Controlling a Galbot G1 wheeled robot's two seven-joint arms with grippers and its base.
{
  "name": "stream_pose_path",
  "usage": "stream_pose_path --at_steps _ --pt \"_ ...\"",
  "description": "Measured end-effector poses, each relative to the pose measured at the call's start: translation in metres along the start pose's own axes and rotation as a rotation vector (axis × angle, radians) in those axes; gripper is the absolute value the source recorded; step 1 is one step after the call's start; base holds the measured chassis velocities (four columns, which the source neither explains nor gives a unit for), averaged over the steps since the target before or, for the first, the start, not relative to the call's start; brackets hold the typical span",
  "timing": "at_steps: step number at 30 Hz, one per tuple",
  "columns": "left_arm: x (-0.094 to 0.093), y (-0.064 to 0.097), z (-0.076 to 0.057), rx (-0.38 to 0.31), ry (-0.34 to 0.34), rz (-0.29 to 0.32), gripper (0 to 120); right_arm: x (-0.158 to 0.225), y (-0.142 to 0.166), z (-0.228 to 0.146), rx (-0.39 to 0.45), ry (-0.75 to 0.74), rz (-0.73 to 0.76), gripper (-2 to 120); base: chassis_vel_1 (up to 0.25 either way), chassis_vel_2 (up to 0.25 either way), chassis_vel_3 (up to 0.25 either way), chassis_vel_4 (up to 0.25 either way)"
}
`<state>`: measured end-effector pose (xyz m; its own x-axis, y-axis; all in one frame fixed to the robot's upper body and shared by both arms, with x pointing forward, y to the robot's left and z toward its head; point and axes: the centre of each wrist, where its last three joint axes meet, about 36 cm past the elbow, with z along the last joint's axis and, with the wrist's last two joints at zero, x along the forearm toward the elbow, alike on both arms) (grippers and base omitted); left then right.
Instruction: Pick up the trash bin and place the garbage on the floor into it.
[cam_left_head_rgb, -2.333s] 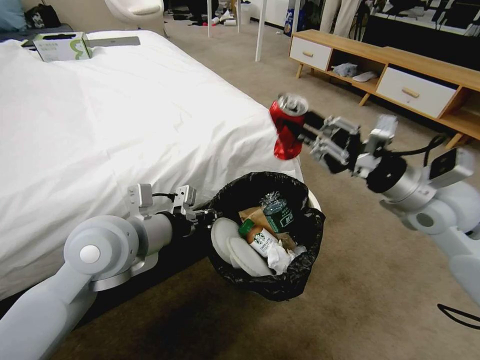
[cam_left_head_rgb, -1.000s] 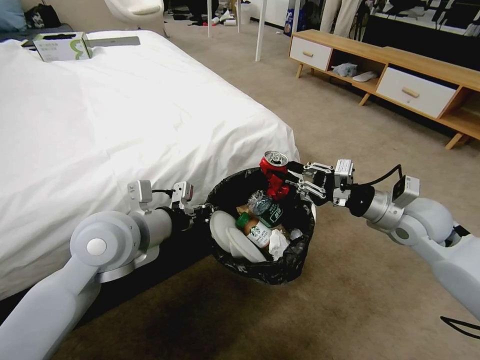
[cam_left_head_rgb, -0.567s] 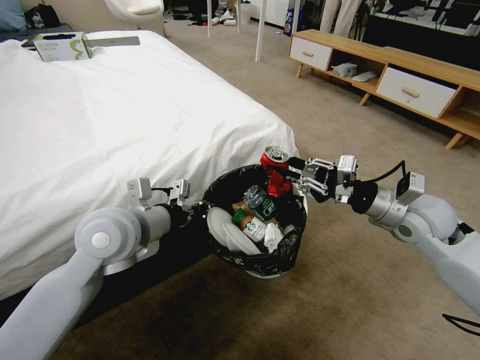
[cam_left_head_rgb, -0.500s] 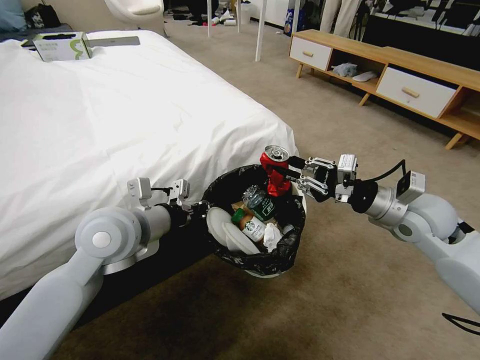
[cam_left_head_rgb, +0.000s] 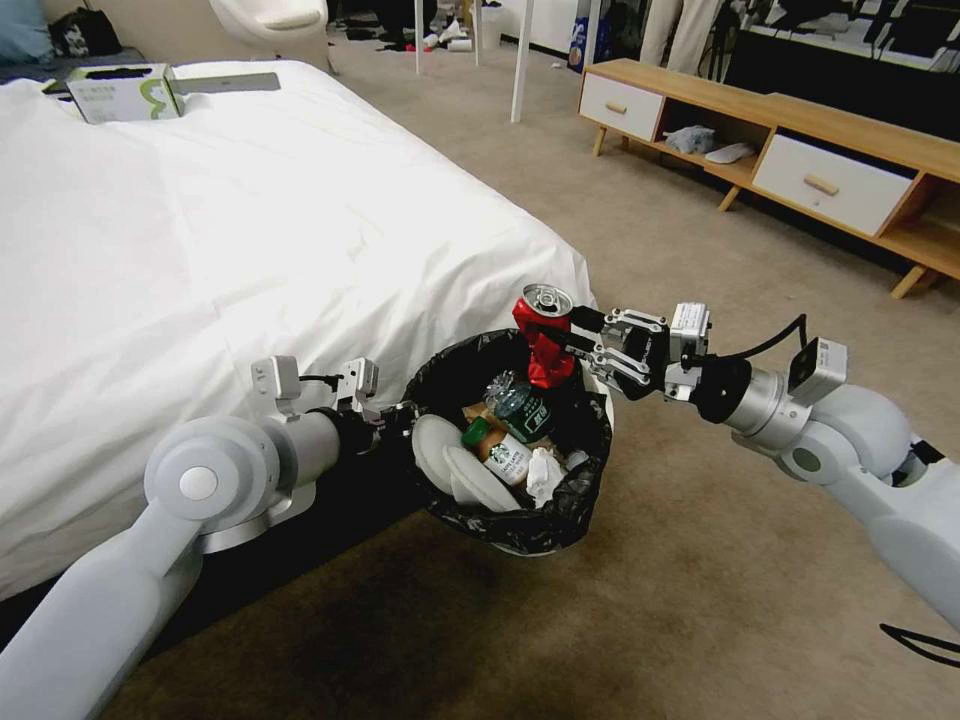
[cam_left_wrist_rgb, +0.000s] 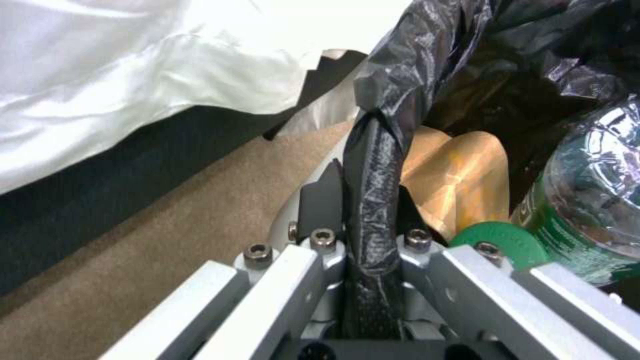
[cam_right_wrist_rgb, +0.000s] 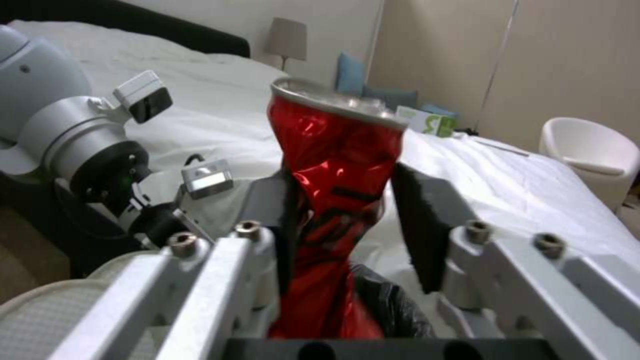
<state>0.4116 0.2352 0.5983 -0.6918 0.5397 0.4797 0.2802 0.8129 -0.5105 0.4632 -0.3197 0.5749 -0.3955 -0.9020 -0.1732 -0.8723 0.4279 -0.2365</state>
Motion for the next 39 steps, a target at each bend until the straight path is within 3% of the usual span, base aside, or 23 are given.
stream_pose_path --at_steps 2,4,6,15,34,38,39 --pt "0.0 -0.001 0.001 0.001 0.0 0.004 2 0.0 0.0 0.0 0.001 0.001 0.001 53 0.0 0.0 0.0 0.0" --pt "0.0 -0.001 0.001 0.001 0.0 0.005 2 0.0 0.001 0.0 0.0 0.001 0.001 56 0.0 0.0 0.0 0.0" --pt "0.0 -0.002 0.002 0.001 0.002 0.006 2 0.0 0.001 0.0 0.001 0.001 0.004 69 0.0 0.0 0.0 0.0" --pt "0.002 -0.002 0.002 0.0 -0.002 0.007 2 0.001 0.0 0.0 0.002 0.005 0.014 98 0.0 0.0 0.0 0.0" --pt "0.002 0.0 0.002 0.001 -0.016 -0.005 2 0.004 -0.006 -0.01 0.033 -0.01 0.041 100 0.0 0.0 0.0 0.0" --pt "0.004 -0.003 0.002 -0.007 -0.019 0.002 2 0.009 -0.016 -0.026 0.09 -0.009 0.161 100 0.0 0.0 0.0 0.0" --pt "0.005 -0.005 0.003 -0.013 -0.021 0.009 2 0.012 -0.021 -0.034 0.126 0.019 0.266 100 0.0 0.0 0.0 0.0"
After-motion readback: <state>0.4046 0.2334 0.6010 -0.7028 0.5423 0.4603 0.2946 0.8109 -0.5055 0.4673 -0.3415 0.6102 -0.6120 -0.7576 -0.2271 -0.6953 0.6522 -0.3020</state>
